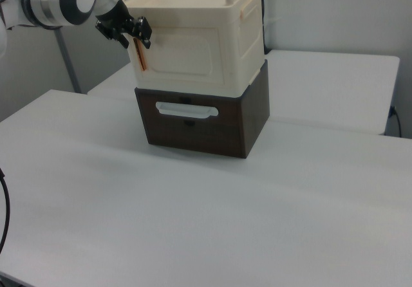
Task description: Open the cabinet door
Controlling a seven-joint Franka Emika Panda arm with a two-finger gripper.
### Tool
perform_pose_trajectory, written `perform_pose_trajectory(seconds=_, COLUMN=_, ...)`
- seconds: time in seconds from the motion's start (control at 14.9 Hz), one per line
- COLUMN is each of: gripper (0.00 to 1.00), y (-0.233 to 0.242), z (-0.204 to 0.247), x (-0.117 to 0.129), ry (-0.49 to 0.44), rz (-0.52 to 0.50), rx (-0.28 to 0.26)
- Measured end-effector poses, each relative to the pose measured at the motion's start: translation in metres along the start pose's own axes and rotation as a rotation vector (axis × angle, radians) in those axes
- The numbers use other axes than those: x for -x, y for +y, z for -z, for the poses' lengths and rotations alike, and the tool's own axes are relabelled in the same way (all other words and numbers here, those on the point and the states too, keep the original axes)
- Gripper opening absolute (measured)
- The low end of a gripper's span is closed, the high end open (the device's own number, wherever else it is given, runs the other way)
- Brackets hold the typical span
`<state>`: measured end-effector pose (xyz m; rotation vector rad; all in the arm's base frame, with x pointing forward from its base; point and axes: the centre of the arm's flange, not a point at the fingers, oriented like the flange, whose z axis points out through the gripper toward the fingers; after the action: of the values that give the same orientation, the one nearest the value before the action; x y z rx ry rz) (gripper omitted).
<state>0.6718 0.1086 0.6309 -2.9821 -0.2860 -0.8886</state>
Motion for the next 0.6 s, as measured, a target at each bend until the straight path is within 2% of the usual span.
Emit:
perform_pose_trajectory(seconds=0.13, gripper=0.68, y=-0.002, z=-0.006, x=0.001, ry=-0.005, rz=0.008, rx=0.004)
perform_pose_trajectory(seconds=0.2, gripper=0.62, y=-0.002, z=-0.01, x=0.001, ry=-0.01, rz=0.016, rx=0.011)
perform_pose_trajectory(seconds=0.33, gripper=0.4, y=-0.003, z=-0.014, x=0.002, ry=-0.016, rz=0.022, rx=0.013)
perform_pose_trajectory(seconds=0.6, gripper=0.33, y=-0.004, z=-0.014, x=0.002, ry=-0.015, rz=0.027, rx=0.013)
